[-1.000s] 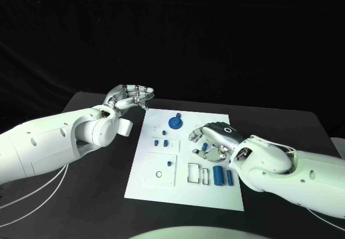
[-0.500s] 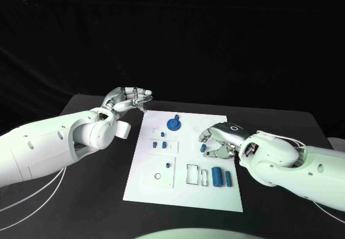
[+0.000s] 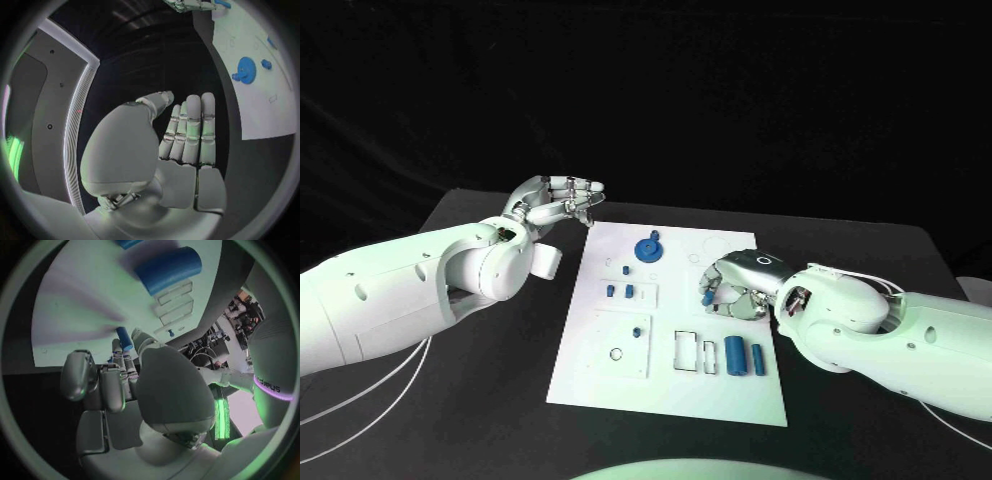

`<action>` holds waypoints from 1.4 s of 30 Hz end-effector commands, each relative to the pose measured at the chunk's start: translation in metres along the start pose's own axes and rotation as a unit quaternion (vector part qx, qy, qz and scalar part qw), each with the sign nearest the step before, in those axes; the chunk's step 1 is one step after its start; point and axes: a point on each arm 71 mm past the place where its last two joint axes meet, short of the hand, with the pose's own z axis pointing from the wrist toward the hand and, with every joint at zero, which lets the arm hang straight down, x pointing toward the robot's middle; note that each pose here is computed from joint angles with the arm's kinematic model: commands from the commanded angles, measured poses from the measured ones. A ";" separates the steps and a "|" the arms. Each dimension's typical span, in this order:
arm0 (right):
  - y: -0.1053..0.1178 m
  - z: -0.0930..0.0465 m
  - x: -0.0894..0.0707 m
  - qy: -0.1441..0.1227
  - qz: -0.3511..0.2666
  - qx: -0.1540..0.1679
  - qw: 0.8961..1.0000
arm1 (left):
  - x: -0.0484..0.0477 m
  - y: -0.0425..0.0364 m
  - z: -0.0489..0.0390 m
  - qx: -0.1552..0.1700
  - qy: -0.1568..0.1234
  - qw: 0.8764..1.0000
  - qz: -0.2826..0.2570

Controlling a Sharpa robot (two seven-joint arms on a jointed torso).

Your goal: Assemble the parts on the task board

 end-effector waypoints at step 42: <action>0.087 0.003 -0.009 -0.112 0.086 -0.120 0.983 | 0.0053 -0.0003 0.0042 0.004 0.011 1.000 -0.006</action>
